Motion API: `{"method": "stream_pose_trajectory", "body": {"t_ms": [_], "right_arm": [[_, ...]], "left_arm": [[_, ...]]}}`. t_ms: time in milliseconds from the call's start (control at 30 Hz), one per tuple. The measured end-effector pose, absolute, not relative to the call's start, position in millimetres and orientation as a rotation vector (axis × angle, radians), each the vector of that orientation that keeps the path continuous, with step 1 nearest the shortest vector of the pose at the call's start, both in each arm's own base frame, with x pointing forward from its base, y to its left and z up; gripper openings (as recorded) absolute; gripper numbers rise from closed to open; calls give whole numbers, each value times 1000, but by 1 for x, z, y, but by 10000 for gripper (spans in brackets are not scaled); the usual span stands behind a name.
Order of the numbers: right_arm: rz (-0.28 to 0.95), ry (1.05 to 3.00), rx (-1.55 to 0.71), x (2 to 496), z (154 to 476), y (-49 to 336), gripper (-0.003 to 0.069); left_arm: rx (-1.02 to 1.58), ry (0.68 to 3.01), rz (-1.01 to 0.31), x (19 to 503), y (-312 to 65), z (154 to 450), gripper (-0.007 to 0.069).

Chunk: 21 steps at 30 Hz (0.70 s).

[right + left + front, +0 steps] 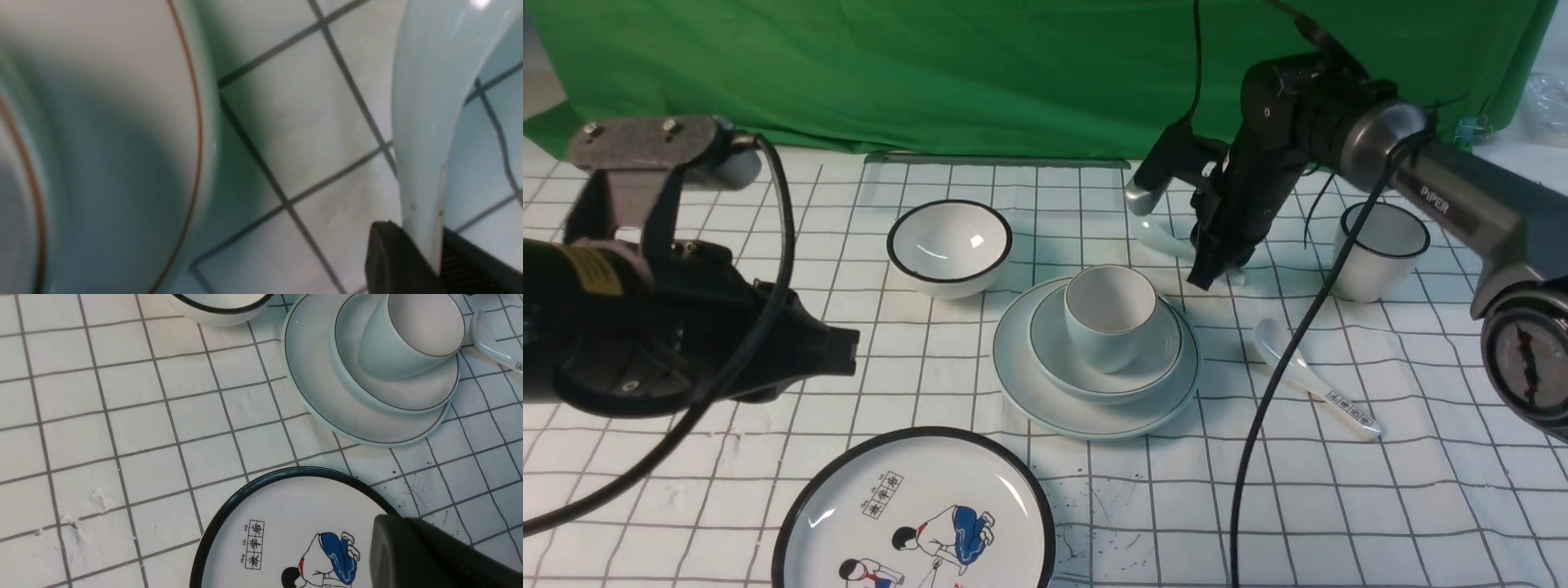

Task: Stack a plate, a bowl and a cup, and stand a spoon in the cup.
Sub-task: Use the right arm to grab a blue soup spoon, then use the right arm to put the blue soup spoon into the blue teacup in the middle

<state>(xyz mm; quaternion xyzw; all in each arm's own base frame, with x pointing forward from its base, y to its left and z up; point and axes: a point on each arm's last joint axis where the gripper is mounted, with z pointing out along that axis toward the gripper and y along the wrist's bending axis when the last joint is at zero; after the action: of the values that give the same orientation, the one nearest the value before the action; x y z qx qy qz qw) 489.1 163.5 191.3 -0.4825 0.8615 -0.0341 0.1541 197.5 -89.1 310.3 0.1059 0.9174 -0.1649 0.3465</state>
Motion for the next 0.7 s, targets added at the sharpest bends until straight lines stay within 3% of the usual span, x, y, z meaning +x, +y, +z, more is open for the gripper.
{"method": "stream_pose_trajectory", "body": {"t_ms": [100,200,233,267,367,467,500,700], "right_arm": [[-86,2503,-1330,478,231,160,76],[-25,2525,-1099,461,287,156,76],[53,2518,-959,450,315,156,76],[65,2517,-943,448,318,157,76],[282,2533,-706,417,360,157,76],[369,2579,-642,386,371,155,76],[408,2612,-619,356,378,153,76],[465,2757,-604,315,352,150,76]], "left_arm": [[271,2381,-432,197,-89,310,1],[246,2380,-471,197,-91,311,1],[238,2382,-485,197,-92,311,1],[236,2382,-488,197,-92,311,1],[239,2410,-495,195,-92,310,1],[252,2441,-489,193,-92,307,1],[259,2462,-485,191,-91,306,1],[292,2463,-474,191,-91,306,1]]}}
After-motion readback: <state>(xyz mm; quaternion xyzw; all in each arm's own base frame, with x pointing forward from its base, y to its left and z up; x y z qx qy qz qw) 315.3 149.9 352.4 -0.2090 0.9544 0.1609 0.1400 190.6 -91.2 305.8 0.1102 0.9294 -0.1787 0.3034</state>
